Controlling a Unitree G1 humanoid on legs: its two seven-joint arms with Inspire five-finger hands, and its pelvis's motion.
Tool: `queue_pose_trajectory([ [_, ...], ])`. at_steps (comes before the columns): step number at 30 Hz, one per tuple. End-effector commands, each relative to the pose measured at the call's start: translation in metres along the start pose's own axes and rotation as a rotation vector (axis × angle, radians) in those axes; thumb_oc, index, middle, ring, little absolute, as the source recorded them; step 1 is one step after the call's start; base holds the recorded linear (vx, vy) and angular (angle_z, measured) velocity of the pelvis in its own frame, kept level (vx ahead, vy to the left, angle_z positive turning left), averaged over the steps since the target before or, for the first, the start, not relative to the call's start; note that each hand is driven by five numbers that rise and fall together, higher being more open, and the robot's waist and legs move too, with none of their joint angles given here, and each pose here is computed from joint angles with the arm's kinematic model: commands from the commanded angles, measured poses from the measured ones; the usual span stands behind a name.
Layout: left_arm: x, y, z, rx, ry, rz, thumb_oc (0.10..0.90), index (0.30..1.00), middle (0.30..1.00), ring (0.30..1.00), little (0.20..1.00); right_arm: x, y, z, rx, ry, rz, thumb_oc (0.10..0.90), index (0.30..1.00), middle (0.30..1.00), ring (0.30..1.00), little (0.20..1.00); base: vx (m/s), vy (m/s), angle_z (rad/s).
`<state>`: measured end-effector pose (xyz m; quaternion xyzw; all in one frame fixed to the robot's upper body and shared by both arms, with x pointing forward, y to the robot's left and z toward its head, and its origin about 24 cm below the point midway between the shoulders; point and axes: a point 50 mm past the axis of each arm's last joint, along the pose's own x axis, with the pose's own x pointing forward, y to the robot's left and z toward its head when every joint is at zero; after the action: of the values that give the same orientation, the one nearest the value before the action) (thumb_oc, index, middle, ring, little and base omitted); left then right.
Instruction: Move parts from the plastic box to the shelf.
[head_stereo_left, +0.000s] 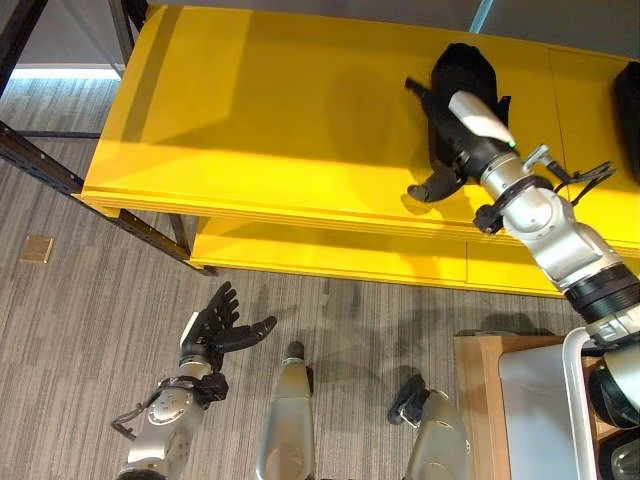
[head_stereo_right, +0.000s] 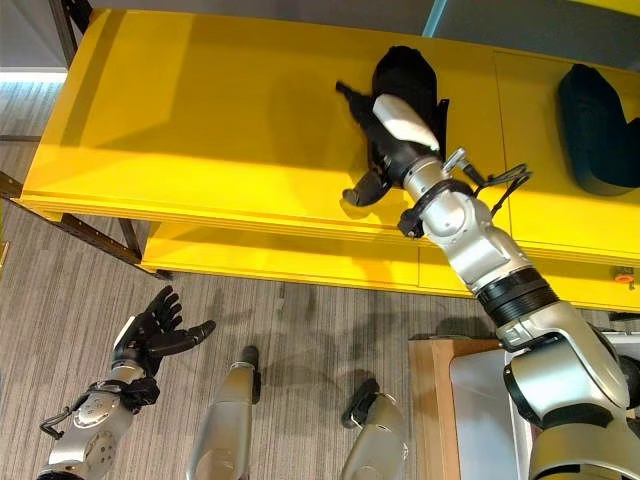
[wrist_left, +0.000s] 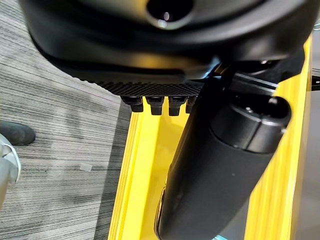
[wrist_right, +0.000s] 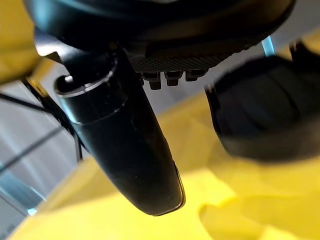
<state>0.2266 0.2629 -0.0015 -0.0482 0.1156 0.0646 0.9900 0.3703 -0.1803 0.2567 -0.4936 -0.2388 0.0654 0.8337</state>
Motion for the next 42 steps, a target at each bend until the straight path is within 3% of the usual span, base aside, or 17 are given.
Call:
queue_pose_trajectory([
  [1,-0.002,0.001,0.037,0.032,-0.207,-0.018,0.900,1.000,1.000,1.000,1.000,0.009,-0.059,0.044,0.006,-0.214,-0.227,0.900,1.000,1.000,1.000,1.000,0.01,0.006,-0.03],
  [13,-0.004,-0.001,0.033,0.035,-0.205,-0.005,0.900,1.000,1.000,1.000,1.000,-0.025,-0.053,0.055,0.096,-0.355,-0.271,0.900,1.000,1.000,1.000,1.000,0.00,0.004,-0.02],
  [22,-0.010,0.004,0.026,0.066,-0.190,0.018,0.900,1.000,1.000,1.000,1.000,-0.079,-0.017,0.030,0.251,-0.311,-0.266,0.900,1.000,1.000,1.000,1.000,0.04,0.027,-0.10],
  [31,-0.019,0.006,0.010,0.050,-0.154,0.038,0.900,1.000,1.000,1.000,1.000,-0.120,0.015,0.009,0.375,-0.195,-0.250,0.900,1.000,1.000,1.000,1.000,0.07,0.045,-0.18],
  [37,-0.030,0.003,0.004,0.047,-0.161,0.032,0.900,1.000,1.000,1.000,1.000,-0.178,0.062,-0.020,0.554,0.070,-0.201,0.900,1.000,1.000,1.000,1.000,0.11,0.147,-0.32],
  [42,-0.025,-0.005,0.016,0.090,-0.214,-0.011,0.900,1.000,1.000,1.000,1.000,-0.190,0.074,-0.028,0.590,0.151,-0.192,0.900,1.000,1.000,1.000,1.000,0.01,0.168,-0.26],
])
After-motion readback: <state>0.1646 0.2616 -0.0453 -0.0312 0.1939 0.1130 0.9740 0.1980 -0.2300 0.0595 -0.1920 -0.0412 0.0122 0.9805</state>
